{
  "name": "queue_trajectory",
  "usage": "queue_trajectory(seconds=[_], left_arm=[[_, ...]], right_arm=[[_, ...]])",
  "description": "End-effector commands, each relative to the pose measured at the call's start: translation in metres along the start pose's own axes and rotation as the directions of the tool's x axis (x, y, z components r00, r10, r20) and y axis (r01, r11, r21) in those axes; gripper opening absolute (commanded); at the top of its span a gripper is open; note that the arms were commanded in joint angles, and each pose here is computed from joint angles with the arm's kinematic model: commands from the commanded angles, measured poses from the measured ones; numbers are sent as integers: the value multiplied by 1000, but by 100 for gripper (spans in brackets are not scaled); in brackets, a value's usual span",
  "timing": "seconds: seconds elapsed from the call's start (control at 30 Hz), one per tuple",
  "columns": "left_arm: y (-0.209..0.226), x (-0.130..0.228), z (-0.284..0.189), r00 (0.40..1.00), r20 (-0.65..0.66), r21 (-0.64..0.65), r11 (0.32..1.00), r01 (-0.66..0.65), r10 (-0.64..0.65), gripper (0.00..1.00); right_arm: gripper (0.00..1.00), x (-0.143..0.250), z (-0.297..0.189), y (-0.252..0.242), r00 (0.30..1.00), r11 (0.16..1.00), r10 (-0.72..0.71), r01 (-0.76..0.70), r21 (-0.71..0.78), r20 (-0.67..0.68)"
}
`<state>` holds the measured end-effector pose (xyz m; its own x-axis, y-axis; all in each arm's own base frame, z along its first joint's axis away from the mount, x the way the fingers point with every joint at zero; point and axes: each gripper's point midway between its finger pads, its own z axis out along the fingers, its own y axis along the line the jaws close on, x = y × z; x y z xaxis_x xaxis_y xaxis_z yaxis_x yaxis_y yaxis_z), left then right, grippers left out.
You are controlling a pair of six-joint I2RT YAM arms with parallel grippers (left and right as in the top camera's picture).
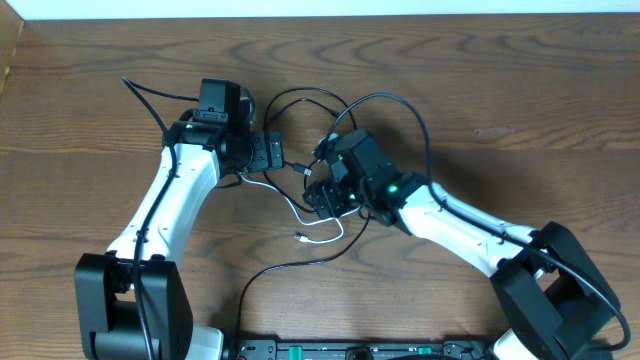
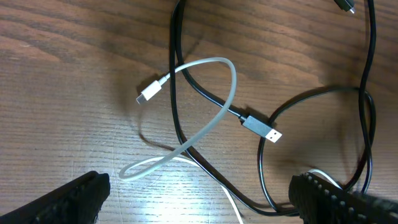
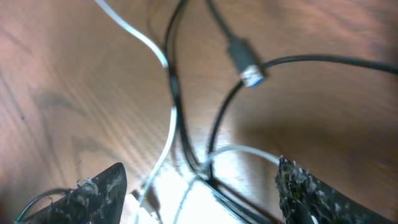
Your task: Untangle cables
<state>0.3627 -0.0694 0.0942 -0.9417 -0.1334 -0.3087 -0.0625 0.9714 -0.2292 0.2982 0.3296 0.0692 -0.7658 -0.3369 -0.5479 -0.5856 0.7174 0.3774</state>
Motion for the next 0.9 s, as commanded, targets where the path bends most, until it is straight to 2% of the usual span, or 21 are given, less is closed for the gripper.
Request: queue_trajectory(seconds=[0.0,0.3,0.73,0.87], left_arm=[[-1,-1,0,1000,-2,10,1000,4,-4,98],[-1,-1,0,1000,-2,10,1000,4,-4,98],[-1,-1,0,1000,-2,10,1000,4,-4,98],[-1,-1,0,1000,-2,10,1000,4,-4,98]], right_arm=[[72,7,3,14,1000,1000,-21,21,-5,-14],[73,10,8,14,994,978,-104,99,186,20],[71,15,3,-7,994,944,-110,103,312,4],[67,15,3,-8,994,944,-108,102,314,1]])
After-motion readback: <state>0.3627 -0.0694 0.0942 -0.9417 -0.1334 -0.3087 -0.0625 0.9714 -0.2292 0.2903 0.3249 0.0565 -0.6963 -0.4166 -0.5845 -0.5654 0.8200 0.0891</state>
